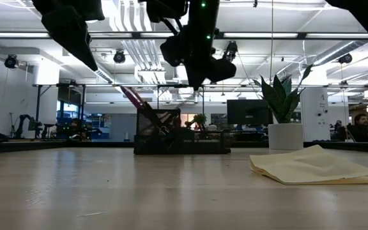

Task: Pick and place office supplies into organizer
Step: Put the orange pencil into the black desk organizer, then put the yellow sticky notes into the black desk organizer

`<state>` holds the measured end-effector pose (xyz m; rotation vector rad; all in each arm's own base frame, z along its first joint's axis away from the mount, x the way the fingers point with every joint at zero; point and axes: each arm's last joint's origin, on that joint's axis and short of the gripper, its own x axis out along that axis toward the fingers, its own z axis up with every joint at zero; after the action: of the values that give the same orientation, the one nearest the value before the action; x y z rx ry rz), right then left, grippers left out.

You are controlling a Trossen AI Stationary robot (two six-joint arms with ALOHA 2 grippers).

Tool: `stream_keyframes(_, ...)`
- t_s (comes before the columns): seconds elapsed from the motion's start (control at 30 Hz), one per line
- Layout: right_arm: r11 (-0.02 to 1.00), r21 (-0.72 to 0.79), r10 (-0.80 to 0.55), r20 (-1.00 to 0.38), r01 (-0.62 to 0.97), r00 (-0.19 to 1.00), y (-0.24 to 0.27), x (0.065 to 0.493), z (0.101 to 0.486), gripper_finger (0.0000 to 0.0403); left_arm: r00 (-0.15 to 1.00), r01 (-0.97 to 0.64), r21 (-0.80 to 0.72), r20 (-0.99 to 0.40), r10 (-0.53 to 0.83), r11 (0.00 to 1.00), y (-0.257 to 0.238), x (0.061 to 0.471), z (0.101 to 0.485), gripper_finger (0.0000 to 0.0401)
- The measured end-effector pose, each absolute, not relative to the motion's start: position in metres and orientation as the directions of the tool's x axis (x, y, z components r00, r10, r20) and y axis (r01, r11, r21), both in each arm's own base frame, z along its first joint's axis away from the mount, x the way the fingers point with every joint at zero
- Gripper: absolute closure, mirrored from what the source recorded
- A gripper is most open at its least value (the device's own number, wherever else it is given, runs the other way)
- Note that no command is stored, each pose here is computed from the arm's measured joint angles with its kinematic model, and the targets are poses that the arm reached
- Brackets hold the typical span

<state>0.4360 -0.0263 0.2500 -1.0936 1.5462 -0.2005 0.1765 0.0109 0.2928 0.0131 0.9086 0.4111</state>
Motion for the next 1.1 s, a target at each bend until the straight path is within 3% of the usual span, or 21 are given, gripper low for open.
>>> stream_keyframes(0.2,0.531,-0.656,-0.750,-0.659,-0.536,0.063,-0.027,0.430,0.250,0.0299,0.542,-0.340,0.184,-0.763,0.352,0.922,0.011,0.176,0.293,0.0287)
stream_keyframes(0.4,0.395,-0.810,-0.891,-0.453,-0.434,0.035,-0.032,0.429,0.257,0.0283,0.542,-0.319,0.200,-0.763,0.352,0.926,0.011,0.176,0.293,0.0287)
stream_keyframes(0.5,0.454,-0.836,-0.872,-0.487,-0.307,0.036,-0.029,0.424,0.262,0.0283,0.542,-0.313,0.205,-0.763,0.352,0.927,0.011,0.176,0.293,0.0287)
stream_keyframes(0.57,0.621,-0.748,-0.765,-0.644,-0.233,0.029,-0.023,0.418,0.264,0.0283,0.542,-0.304,0.212,-0.763,0.352,0.929,0.011,0.176,0.293,0.0287)
stream_keyframes(0.67,0.938,-0.345,-0.346,-0.938,-0.021,-0.016,-0.013,0.412,0.260,0.0282,0.541,-0.303,0.213,-0.764,0.352,0.929,0.011,0.176,0.292,0.0287)
stream_keyframes(0.73,0.989,0.002,0.006,-1.000,0.145,-0.028,-0.007,0.411,0.253,0.0282,0.541,-0.304,0.213,-0.764,0.352,0.929,0.011,0.176,0.292,0.0287)
stream_keyframes(0.8,0.948,0.214,0.232,-0.971,0.236,-0.054,-0.001,0.409,0.245,0.0282,0.541,-0.304,0.212,-0.764,0.352,0.929,0.011,0.176,0.292,0.0287)
stream_keyframes(0.87,0.938,0.250,0.280,-0.955,0.241,-0.097,0.007,0.405,0.235,0.0282,0.541,-0.304,0.213,-0.764,0.352,0.929,0.011,0.176,0.292,0.0287)
stream_keyframes(1.1,0.978,0.209,0.206,-0.936,0.017,-0.285,0.062,0.382,0.195,0.0282,0.540,-0.305,0.211,-0.765,0.352,0.928,0.011,0.176,0.292,0.0287)
